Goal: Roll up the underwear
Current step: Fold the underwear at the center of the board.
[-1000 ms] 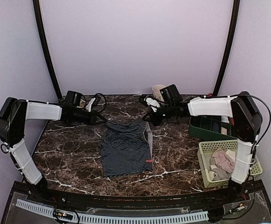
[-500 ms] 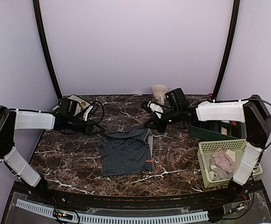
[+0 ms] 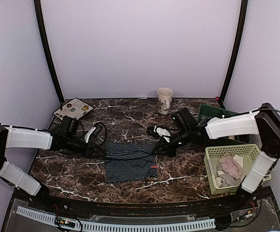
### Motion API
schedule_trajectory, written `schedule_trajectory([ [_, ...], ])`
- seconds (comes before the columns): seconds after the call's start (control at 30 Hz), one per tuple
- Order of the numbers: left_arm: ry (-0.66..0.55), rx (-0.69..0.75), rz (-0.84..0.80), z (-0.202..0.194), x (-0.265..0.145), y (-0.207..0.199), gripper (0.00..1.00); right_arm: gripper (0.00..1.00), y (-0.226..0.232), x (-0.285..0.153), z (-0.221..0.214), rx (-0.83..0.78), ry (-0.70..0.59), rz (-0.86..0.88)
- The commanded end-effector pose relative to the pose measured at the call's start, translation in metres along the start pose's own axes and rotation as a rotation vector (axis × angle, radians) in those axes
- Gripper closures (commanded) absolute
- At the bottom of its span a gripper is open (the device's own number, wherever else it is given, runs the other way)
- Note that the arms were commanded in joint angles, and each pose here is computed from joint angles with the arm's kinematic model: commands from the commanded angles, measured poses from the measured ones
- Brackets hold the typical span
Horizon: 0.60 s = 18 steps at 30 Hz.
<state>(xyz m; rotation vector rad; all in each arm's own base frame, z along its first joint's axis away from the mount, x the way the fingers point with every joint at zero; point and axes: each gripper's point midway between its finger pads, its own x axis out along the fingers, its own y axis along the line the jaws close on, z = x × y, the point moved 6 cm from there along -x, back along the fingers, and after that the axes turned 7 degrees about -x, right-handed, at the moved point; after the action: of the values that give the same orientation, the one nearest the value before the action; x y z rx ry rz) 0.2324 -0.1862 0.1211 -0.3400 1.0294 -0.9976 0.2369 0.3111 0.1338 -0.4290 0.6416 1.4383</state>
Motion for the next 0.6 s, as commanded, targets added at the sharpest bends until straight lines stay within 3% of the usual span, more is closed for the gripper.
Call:
schedule_trajectory([
  [0.0, 0.012, -0.012, 0.010, -0.010, -0.001, -0.003, 1.00, 0.94, 0.016, -0.005, -0.001, 0.001, -0.026, 0.041],
  [0.2, 0.061, 0.044, 0.090, -0.009, -0.005, -0.005, 0.81, 0.80, 0.029, 0.001, -0.008, 0.030, 0.033, 0.086],
  [0.47, -0.067, 0.384, 0.217, 0.002, -0.046, -0.030, 0.55, 0.58, 0.035, -0.010, -0.004, 0.051, 0.083, 0.031],
  [0.57, -0.080, 0.480, 0.237, -0.005, -0.050, -0.032, 0.45, 0.55, 0.036, -0.009, 0.004, 0.032, 0.097, -0.001],
])
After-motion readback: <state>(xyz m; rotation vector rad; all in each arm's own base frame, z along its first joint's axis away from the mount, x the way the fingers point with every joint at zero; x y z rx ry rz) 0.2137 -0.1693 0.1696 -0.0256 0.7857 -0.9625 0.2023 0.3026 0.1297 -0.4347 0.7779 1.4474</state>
